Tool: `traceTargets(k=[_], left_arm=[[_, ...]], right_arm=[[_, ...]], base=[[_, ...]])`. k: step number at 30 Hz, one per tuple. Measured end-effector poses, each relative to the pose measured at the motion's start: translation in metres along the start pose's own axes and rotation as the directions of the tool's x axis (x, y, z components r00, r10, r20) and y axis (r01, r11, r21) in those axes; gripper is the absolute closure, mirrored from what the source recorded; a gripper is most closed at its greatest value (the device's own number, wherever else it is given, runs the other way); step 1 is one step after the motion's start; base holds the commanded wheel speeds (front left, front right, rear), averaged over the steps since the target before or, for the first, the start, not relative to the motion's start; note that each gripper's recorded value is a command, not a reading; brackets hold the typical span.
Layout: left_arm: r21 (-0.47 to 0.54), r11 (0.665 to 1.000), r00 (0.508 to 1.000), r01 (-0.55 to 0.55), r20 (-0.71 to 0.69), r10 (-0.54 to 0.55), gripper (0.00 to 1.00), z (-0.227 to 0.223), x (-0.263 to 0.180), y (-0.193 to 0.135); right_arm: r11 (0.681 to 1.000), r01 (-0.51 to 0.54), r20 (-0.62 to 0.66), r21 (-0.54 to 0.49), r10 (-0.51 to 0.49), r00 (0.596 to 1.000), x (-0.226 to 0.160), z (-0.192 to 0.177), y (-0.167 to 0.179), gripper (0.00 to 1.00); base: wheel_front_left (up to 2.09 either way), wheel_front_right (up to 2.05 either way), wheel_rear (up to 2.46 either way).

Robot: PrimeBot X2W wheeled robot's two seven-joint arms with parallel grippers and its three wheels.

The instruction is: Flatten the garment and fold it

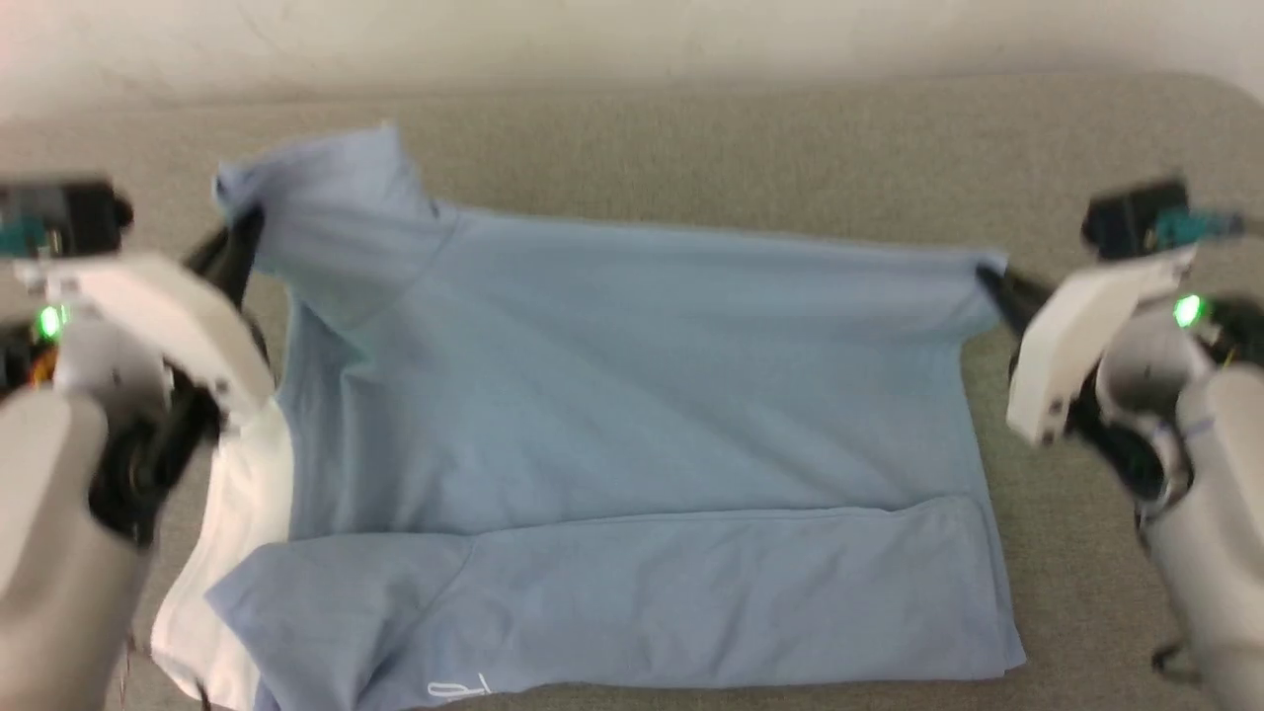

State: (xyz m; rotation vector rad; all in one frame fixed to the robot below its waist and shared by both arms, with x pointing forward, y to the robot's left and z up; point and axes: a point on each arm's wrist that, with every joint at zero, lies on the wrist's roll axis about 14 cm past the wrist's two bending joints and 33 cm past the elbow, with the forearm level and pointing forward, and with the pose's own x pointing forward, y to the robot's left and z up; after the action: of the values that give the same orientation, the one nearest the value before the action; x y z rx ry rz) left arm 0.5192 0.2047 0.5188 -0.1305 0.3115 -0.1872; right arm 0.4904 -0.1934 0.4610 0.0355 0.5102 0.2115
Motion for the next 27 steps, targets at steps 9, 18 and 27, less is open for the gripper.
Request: traceTargets(k=[9,18,27], left_arm=[[-0.186,0.976,0.987,-0.114,-0.132,0.091,1.00,-0.089,-0.103,0.002],[-0.299,0.938,0.957,-0.173,-0.274,0.089,0.00,-0.151,-0.154,-0.012],[-0.257,0.940,0.974,-0.223,-0.036,0.222,0.00,-0.112,-0.156,0.007]], right_arm=[[0.992,0.008,-0.078,0.125,0.002,0.997,-0.059,-0.083,0.018,1.00],[0.976,0.047,-0.082,0.214,-0.030,0.996,-0.087,-0.121,0.024,0.00],[0.976,0.070,0.043,0.204,-0.081,0.996,-0.130,-0.108,0.019,0.00]], base=[[0.00,0.00,0.00],[0.00,0.00,0.00],[0.00,0.00,0.00]])
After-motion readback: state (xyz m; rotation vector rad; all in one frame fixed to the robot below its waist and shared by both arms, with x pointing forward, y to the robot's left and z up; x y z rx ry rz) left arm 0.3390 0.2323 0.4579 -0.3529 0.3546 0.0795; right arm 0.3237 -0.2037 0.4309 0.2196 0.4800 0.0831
